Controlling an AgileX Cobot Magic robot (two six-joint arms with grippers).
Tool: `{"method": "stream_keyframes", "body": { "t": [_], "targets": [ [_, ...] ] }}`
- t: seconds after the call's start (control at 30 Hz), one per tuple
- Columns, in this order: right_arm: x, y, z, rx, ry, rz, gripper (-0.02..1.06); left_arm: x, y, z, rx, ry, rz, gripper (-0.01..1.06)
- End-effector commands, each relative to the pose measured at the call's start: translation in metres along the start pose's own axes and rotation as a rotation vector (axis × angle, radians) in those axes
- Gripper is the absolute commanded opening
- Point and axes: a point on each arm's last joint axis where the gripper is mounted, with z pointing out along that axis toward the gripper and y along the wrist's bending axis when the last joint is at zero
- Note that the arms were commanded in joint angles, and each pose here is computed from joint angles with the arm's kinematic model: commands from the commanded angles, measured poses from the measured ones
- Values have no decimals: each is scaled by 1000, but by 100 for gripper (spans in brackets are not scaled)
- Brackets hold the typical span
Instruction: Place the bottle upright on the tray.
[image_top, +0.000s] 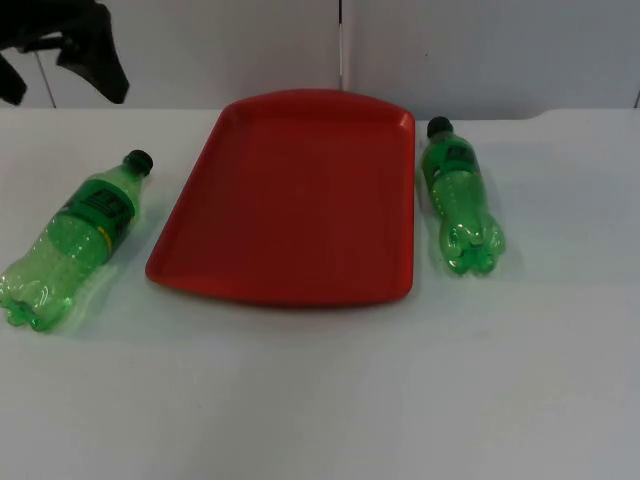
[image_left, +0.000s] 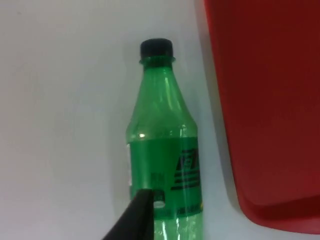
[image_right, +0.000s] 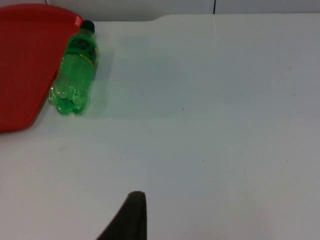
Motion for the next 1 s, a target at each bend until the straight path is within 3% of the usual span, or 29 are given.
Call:
{"method": "stream_keyframes", "body": {
  "t": [0.0, 0.4, 0.97],
  "targets": [
    [1, 0, 1, 7, -4, 7, 105, -6, -4, 8, 20, 8, 9, 105],
    [1, 0, 1, 7, -4, 7, 105, -6, 15, 54, -24, 133, 20, 105],
    [1, 0, 1, 7, -4, 7, 105, -5, 30, 105, -5, 272, 39, 105]
  ]
}}
